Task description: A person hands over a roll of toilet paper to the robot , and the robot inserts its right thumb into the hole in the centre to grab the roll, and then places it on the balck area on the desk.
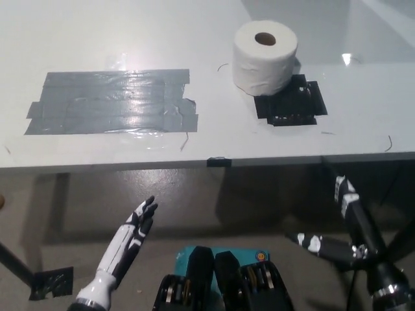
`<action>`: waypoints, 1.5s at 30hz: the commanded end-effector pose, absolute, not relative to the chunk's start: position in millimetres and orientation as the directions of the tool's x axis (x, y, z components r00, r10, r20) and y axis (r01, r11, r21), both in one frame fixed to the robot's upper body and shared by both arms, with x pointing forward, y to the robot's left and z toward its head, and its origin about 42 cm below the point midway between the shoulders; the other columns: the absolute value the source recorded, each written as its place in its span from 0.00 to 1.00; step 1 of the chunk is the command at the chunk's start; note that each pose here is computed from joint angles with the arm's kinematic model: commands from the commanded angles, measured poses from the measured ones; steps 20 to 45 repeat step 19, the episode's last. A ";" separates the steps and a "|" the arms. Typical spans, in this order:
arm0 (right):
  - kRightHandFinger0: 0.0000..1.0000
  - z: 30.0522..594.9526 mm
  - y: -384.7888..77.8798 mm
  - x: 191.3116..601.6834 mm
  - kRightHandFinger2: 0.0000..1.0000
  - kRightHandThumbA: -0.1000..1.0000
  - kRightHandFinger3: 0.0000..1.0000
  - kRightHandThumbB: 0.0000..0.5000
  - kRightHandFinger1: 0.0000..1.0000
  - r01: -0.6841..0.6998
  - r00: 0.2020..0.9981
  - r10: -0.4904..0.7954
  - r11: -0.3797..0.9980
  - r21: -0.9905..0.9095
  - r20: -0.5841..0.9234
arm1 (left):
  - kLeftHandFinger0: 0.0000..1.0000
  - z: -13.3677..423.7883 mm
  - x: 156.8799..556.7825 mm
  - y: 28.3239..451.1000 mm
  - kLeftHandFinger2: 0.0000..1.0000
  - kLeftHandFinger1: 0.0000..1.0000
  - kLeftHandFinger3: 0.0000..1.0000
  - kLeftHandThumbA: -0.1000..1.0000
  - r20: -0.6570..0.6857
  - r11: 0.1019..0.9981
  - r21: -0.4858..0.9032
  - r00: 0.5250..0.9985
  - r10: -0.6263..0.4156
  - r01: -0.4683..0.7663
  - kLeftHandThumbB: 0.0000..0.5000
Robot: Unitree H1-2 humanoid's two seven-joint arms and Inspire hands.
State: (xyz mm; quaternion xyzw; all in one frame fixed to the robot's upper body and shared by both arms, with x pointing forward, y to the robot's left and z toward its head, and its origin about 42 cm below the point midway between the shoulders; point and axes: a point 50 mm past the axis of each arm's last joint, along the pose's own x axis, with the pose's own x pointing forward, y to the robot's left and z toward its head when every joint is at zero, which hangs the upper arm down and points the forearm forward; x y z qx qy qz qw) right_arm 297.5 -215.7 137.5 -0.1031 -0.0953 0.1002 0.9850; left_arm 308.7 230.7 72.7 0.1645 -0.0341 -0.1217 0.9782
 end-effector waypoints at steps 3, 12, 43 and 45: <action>1.00 100.2 -230.2 288.8 1.00 0.95 1.00 0.36 1.00 -0.126 0.974 0.154 0.978 -0.165 0.168 | 1.00 77.1 296.3 227.7 1.00 1.00 1.00 1.00 0.093 0.934 0.294 0.967 -0.237 0.201 0.43; 1.00 77.3 -230.6 263.5 1.00 0.88 1.00 0.34 1.00 -0.155 0.977 0.176 0.974 -0.168 0.118 | 1.00 61.5 269.3 229.2 1.00 1.00 1.00 1.00 0.059 0.938 0.280 0.972 -0.228 0.203 0.39; 1.00 69.6 -227.4 257.2 1.00 0.91 1.00 0.34 1.00 -0.178 0.976 0.196 0.968 -0.175 0.095 | 1.00 56.0 259.1 231.9 1.00 1.00 1.00 1.00 0.059 0.942 0.277 0.975 -0.215 0.191 0.39; 1.00 69.6 -227.4 257.2 1.00 0.91 1.00 0.34 1.00 -0.178 0.976 0.196 0.968 -0.175 0.095 | 1.00 56.0 259.1 231.9 1.00 1.00 1.00 1.00 0.059 0.942 0.277 0.975 -0.215 0.191 0.39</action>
